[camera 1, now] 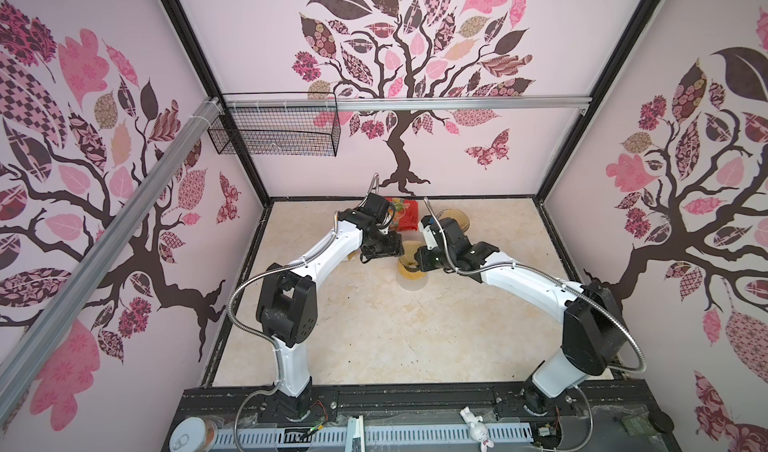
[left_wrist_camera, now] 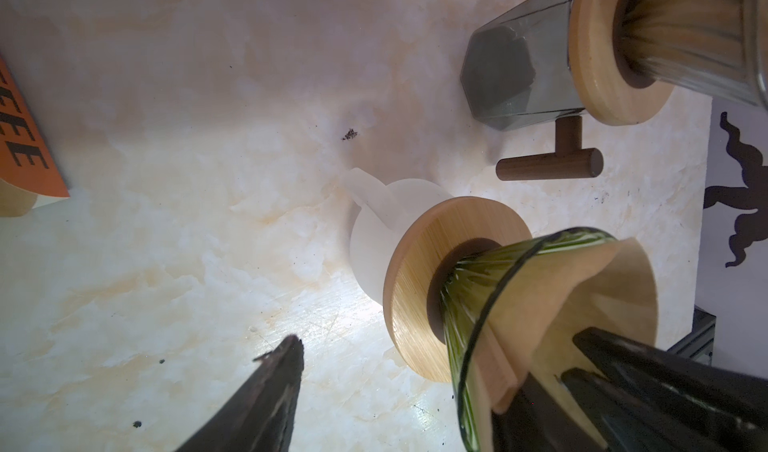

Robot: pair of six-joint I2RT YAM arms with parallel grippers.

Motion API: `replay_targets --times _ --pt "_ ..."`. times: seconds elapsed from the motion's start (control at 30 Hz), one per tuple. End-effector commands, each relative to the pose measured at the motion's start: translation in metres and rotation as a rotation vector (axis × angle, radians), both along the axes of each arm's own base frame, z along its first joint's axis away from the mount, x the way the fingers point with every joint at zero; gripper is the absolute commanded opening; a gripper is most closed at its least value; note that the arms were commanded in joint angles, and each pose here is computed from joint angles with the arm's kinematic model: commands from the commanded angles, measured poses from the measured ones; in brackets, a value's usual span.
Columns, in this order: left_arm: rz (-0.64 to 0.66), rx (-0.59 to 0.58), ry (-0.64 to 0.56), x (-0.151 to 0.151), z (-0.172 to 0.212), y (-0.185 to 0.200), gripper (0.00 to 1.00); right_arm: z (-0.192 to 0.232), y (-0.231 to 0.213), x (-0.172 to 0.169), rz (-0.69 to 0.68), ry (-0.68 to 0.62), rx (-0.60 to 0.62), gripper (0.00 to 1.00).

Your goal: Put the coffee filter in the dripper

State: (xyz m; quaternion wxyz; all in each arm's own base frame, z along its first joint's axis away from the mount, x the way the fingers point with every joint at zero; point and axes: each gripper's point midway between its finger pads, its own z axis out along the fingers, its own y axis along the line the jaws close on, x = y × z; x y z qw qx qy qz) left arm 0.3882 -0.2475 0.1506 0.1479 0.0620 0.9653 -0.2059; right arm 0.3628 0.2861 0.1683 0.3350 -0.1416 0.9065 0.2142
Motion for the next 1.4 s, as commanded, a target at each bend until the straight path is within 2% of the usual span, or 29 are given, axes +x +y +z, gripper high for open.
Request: replay_targets --times 0.0,0.6,1.37 --pt "-0.004 0.009 0.0 0.0 -0.004 0.002 0.7 0.004 0.004 0.002 0.014 -0.015 -0.009 0.19" --pt "-0.024 0.078 0.02 0.0 -0.022 0.002 0.7 0.003 0.004 0.001 0.017 -0.013 -0.002 0.19" --pt "-0.02 0.078 0.021 0.001 -0.024 0.002 0.7 0.016 0.004 -0.003 0.026 -0.048 0.041 0.24"
